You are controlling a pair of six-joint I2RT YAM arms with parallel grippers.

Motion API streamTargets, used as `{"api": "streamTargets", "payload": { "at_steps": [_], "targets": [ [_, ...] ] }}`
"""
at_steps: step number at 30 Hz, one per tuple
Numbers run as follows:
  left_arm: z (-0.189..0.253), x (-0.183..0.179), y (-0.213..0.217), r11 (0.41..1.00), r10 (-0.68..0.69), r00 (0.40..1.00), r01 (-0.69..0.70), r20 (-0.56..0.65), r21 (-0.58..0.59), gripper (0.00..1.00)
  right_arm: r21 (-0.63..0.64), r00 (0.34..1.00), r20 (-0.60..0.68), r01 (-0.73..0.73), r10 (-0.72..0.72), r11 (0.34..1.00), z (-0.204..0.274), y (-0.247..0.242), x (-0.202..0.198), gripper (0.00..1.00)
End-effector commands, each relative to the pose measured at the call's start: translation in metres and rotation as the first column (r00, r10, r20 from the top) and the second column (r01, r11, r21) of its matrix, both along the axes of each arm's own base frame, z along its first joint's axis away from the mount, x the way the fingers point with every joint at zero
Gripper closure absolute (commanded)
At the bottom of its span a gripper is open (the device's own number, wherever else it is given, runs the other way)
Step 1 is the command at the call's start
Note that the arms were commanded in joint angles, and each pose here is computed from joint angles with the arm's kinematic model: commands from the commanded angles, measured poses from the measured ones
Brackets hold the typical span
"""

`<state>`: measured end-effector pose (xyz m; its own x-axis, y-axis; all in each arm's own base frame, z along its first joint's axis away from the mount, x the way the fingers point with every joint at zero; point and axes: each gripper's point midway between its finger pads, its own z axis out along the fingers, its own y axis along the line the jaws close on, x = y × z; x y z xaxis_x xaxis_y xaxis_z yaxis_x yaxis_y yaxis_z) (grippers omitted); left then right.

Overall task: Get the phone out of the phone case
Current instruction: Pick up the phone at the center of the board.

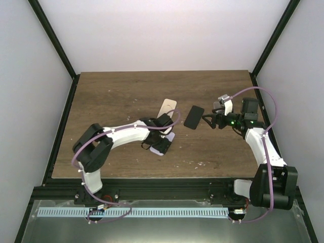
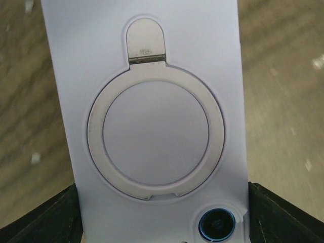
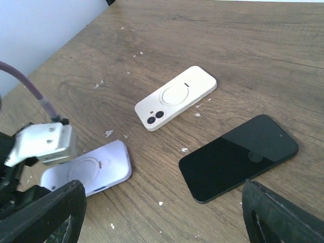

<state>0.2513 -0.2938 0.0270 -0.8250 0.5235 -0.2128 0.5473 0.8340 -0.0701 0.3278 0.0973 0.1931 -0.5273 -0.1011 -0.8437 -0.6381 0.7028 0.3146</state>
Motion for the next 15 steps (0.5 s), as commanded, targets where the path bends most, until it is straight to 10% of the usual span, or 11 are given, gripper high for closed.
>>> {"api": "streamTargets", "payload": {
  "at_steps": [1, 9, 15],
  "targets": [
    [0.045, -0.017, 0.008, 0.995, -0.017, 1.000, 0.016, -0.001, -0.095, 0.47, 0.007, 0.992, 0.088, -0.094, 0.093, 0.996, 0.021, 0.010, -0.007, 0.18],
    [0.079, -0.052, 0.028, 0.968, -0.046, 0.995, 0.024, -0.085, -0.251, 0.50, -0.069, 0.946, 0.100, -0.303, 0.308, 0.951, 0.036, 0.040, -0.019, 0.39],
    [0.100, -0.073, 0.024, 0.903, -0.073, 0.985, -0.001, -0.154, -0.430, 0.51, -0.379, 0.831, 0.196, -0.425, 0.521, 0.822, 0.035, 0.082, -0.056, 0.42]
  ]
}}
